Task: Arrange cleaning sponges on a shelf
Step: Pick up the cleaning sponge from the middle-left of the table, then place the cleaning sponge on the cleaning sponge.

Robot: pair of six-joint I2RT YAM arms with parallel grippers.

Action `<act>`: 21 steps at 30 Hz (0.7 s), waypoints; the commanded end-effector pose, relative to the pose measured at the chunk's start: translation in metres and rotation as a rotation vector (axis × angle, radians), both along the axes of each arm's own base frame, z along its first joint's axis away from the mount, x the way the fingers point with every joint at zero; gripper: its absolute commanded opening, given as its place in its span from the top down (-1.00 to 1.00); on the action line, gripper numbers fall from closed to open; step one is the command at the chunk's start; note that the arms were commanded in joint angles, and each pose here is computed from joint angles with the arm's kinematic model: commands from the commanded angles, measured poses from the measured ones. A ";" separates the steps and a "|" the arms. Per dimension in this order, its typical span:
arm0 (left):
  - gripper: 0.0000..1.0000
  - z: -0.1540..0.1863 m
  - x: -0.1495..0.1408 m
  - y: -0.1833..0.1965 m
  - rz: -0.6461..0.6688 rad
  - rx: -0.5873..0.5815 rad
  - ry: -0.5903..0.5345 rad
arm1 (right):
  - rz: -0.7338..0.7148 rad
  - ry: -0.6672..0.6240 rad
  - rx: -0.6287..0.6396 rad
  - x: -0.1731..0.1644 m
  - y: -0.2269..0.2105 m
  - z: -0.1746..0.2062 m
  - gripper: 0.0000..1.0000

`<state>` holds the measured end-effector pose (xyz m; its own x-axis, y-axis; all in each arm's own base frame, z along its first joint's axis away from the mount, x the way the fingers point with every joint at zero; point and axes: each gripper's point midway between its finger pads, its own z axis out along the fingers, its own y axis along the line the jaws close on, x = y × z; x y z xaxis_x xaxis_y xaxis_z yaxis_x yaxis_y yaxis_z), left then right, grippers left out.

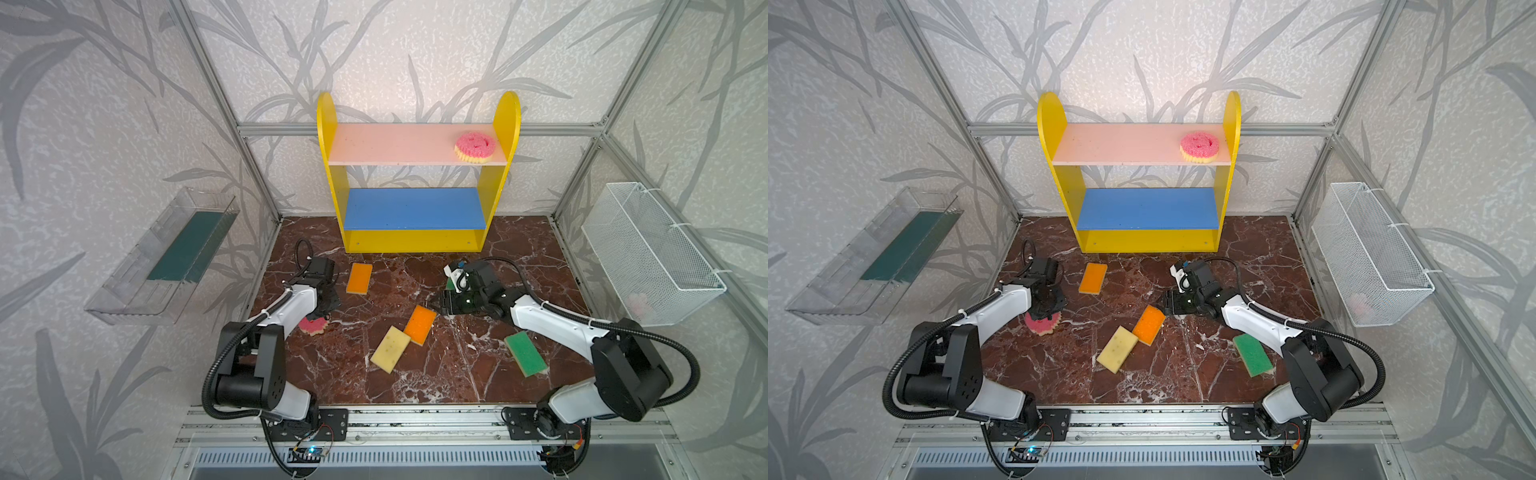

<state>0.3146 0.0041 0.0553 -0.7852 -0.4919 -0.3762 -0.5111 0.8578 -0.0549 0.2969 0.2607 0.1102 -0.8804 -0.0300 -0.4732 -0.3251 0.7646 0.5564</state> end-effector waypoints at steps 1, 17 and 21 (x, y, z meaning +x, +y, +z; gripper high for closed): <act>0.59 0.021 -0.001 -0.017 -0.050 -0.054 -0.044 | -0.002 0.008 -0.004 0.001 -0.004 0.001 -0.38; 0.60 0.074 0.004 -0.157 -0.407 -0.141 -0.186 | -0.154 0.079 0.084 0.000 -0.066 0.006 -0.42; 0.60 0.071 0.010 -0.207 -0.514 -0.150 -0.187 | -0.202 0.085 0.083 -0.009 -0.089 0.007 -0.45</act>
